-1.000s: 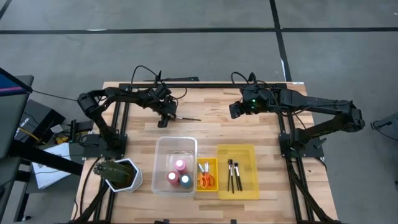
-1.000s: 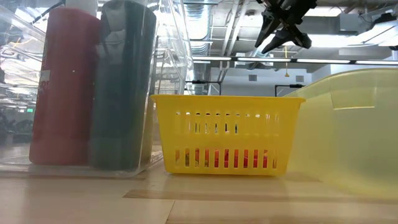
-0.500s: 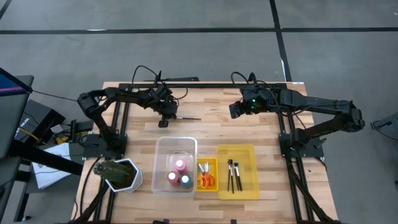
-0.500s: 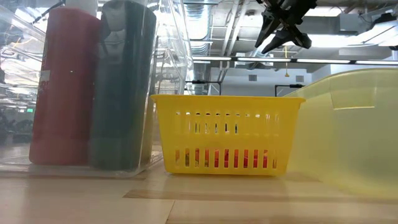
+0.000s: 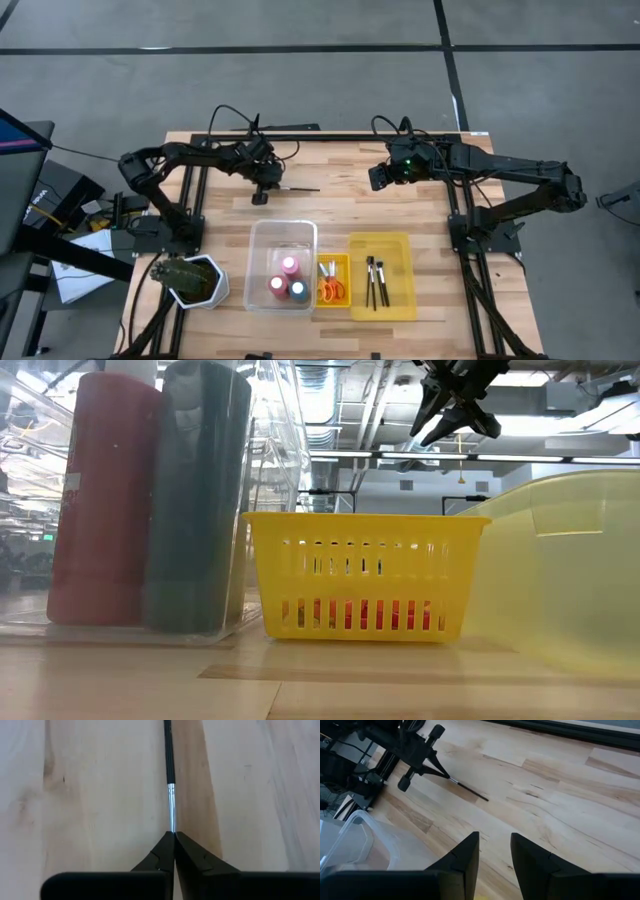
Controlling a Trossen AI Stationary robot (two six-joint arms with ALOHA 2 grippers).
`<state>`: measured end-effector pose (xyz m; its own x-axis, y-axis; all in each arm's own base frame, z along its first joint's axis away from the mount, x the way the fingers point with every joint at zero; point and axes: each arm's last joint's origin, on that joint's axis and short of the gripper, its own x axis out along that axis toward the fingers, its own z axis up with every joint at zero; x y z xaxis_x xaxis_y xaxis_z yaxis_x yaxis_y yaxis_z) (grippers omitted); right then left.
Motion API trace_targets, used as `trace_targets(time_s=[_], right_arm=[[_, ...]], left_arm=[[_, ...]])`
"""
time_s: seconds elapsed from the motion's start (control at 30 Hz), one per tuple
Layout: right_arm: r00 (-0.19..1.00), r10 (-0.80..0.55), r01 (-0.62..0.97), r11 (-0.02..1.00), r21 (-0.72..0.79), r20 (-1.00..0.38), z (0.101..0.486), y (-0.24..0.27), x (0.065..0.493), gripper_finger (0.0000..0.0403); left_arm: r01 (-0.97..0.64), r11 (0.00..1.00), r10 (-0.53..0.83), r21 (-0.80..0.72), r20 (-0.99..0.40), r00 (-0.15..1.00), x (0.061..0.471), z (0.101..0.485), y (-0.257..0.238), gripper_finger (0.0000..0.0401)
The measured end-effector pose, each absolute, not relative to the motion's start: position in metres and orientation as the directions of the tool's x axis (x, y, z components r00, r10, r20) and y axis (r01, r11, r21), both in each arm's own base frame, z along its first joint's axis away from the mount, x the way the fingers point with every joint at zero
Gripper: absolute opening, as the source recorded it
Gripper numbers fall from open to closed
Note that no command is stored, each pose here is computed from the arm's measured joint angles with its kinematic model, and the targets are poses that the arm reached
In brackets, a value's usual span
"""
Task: Pick & Place Paint Supplies
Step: Put the black paint brush into the right yellow bin
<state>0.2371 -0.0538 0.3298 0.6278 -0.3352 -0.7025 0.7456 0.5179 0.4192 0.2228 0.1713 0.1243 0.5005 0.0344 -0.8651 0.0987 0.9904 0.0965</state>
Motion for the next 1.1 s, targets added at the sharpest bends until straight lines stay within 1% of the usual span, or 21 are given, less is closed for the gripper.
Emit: trace_targets(time_s=[0.4,0.83,0.97,1.1], right_arm=[[0.628,-0.335,0.744,0.524,0.415,-0.702,0.330,-0.054,0.237,0.0108],[0.628,-0.334,0.744,0.523,0.417,-0.703,0.330,-0.054,0.237,0.0108],[0.629,-0.333,0.744,0.521,0.420,-0.702,0.330,-0.054,0.237,0.0108],[0.634,-0.331,0.732,0.548,0.405,-0.699,0.330,-0.054,0.238,0.0108]], left_arm=[[0.092,0.993,0.015,0.074,-0.851,0.524,0.222,0.131,0.169,0.0001],[0.156,0.986,-0.036,0.060,-0.835,0.549,0.237,0.136,0.149,0.0001],[0.154,0.984,-0.025,0.084,-0.803,0.596,0.242,0.148,0.141,0.0000],[0.166,0.972,0.015,0.164,-0.753,0.658,0.247,0.168,0.133,0.0000]])
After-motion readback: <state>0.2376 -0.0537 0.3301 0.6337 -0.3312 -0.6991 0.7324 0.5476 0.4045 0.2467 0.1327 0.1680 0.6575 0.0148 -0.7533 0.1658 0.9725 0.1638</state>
